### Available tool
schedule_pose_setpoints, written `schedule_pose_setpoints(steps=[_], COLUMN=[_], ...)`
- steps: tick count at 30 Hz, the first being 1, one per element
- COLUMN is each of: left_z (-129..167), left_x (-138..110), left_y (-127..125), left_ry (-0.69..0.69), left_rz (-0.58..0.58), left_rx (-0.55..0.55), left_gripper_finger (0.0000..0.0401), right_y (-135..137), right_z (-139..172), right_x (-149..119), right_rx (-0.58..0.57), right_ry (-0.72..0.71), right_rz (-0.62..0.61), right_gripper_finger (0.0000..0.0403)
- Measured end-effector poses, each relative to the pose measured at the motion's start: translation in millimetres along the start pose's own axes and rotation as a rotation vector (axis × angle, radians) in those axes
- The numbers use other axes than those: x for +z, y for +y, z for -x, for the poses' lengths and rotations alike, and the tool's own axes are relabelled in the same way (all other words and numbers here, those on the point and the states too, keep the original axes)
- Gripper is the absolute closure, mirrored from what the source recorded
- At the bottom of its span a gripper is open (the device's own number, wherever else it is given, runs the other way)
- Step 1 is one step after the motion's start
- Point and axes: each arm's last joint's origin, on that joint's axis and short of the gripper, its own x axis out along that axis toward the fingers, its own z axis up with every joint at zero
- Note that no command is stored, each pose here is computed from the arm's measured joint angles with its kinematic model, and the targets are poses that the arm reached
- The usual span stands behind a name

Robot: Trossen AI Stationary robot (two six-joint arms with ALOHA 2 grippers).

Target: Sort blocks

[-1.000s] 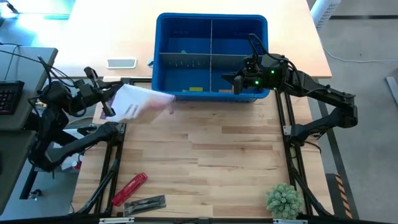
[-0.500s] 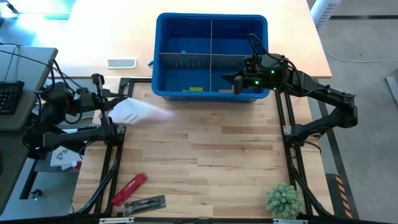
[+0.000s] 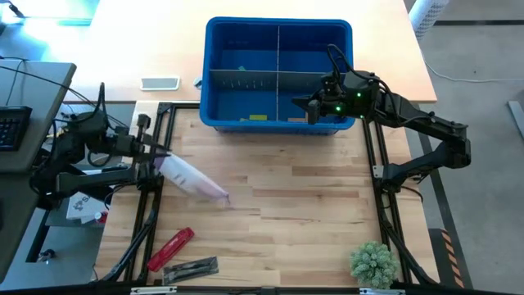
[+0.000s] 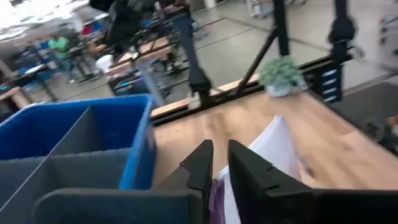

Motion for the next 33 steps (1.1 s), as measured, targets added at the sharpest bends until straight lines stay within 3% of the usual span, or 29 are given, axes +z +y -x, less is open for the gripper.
schedule_pose_setpoints(steps=[4, 14, 20, 26, 33], left_z=[-3.2, -38.9, -49.9, -29.6, -27.6], left_x=[1.2, -2.4, 3.2, 33.7, 34.8], left_y=[-0.7, 13.0, 21.3, 22.7, 22.1], left_ry=[-0.023, 0.100, 0.113, -0.039, -0.040], left_rz=[0.005, -0.028, -0.101, -0.145, -0.125], left_rx=[-0.076, -0.116, -0.076, -0.111, -0.123], left_gripper_finger=[0.0335, 0.0264, 0.0254, 0.0254, 0.0254], right_y=[0.1, 0.0, 0.1, 0.0, 0.1], right_z=[0.0, -0.1, -0.1, -0.1, -0.1], right_x=[0.0, 0.0, -0.1, 0.0, -0.1], right_rx=[0.000, 0.000, 0.000, 0.000, 0.000], right_ry=[0.000, 0.000, 0.000, 0.000, 0.000], right_rz=[0.000, 0.000, 0.000, 0.000, 0.000], right_gripper_finger=[0.0398, 0.0398, 0.0398, 0.0398, 0.0398])
